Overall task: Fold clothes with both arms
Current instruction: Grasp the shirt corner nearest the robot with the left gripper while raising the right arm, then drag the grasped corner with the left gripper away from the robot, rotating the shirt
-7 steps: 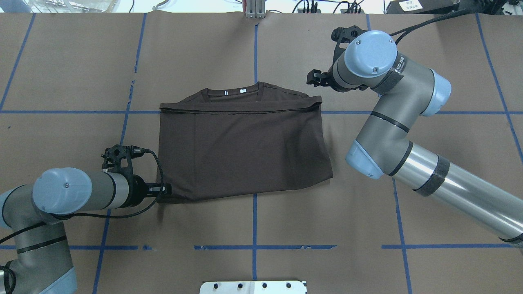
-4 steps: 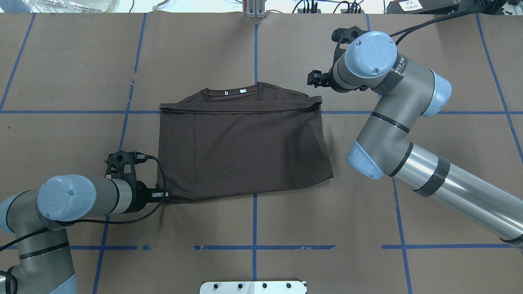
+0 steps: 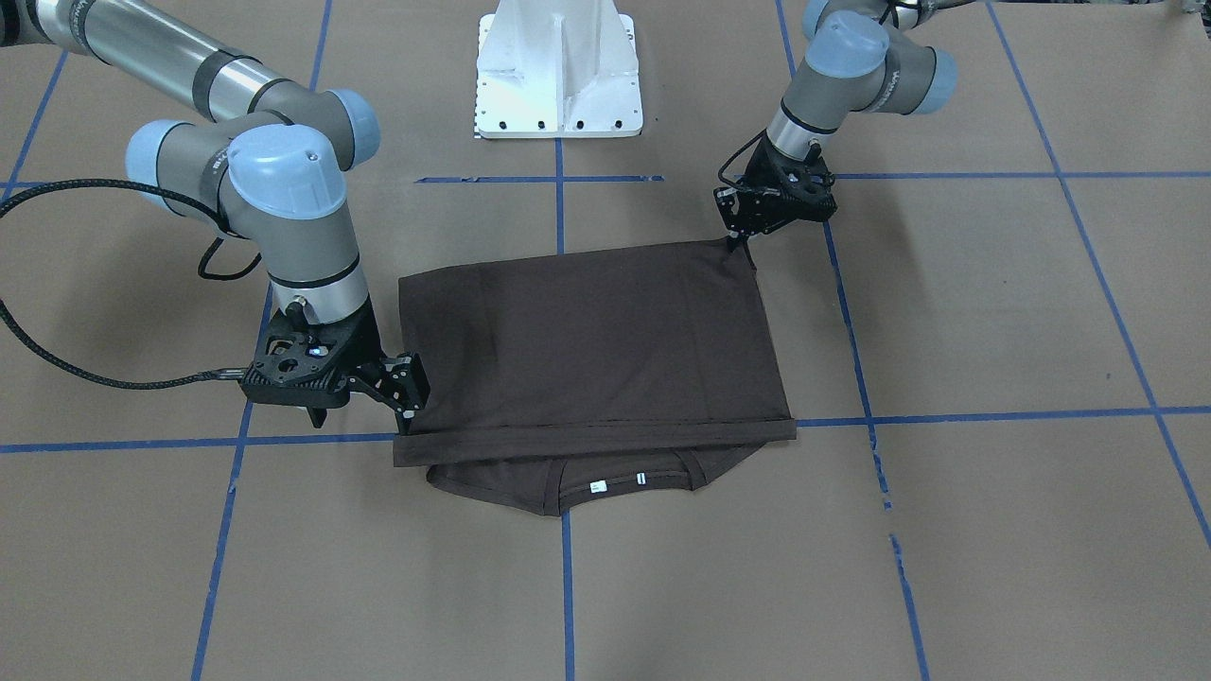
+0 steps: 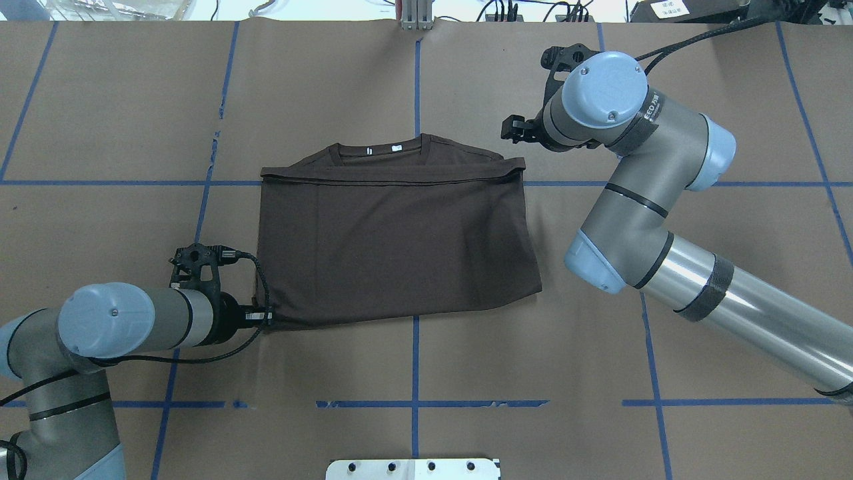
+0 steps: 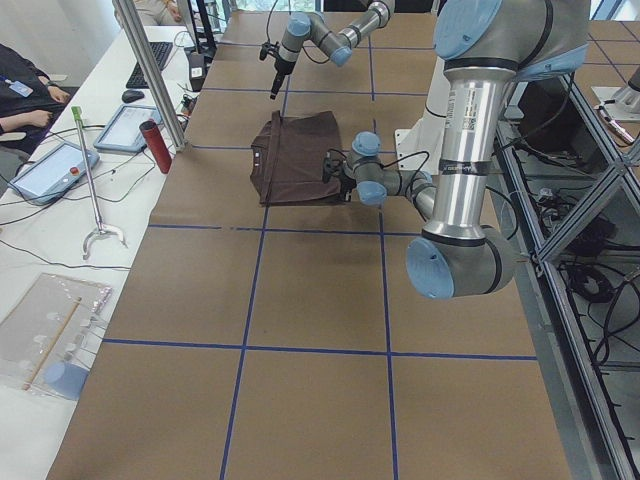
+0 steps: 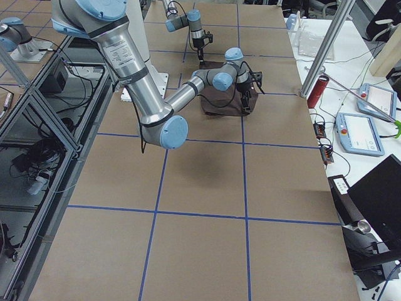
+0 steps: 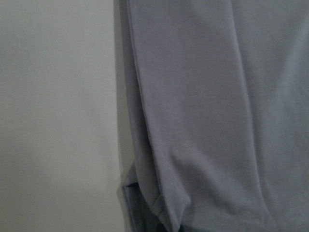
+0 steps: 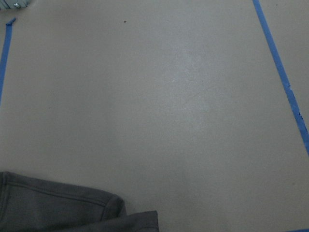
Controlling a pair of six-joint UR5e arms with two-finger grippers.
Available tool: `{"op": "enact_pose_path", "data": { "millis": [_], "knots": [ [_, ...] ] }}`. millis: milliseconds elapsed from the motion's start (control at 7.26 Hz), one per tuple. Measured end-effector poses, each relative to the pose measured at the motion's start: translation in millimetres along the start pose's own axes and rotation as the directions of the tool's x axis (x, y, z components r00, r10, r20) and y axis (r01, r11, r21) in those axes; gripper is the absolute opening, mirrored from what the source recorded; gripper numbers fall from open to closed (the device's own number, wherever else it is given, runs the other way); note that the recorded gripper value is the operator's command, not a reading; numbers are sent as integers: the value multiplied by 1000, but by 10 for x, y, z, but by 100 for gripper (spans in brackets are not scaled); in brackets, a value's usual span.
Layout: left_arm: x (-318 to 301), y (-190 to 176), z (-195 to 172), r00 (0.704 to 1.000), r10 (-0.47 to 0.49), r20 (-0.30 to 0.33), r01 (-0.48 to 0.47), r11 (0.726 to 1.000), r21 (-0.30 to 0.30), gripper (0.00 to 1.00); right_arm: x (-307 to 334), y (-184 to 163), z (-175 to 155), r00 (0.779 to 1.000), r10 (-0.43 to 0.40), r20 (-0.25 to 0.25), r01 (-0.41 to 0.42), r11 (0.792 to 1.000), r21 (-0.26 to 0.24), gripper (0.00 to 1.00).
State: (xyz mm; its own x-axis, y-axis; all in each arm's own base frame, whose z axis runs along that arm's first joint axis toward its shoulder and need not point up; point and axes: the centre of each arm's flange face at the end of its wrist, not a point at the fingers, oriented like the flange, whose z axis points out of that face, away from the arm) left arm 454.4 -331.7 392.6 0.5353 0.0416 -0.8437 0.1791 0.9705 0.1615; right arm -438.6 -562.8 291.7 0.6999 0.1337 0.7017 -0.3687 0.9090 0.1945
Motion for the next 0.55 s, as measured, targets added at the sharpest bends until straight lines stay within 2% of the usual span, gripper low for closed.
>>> {"op": "enact_pose_path", "data": {
  "millis": [276,551],
  "knots": [
    [-348,-722,-120,992,91,86,-99,991,93,0,9,3,7,1000,1,-2,-1,1000,-1,100],
    [-531,-1714,-30,975,131,180,-163,971,177,0,15,5,13,1000,1,-3,-1,1000,-1,100]
  ]
}}
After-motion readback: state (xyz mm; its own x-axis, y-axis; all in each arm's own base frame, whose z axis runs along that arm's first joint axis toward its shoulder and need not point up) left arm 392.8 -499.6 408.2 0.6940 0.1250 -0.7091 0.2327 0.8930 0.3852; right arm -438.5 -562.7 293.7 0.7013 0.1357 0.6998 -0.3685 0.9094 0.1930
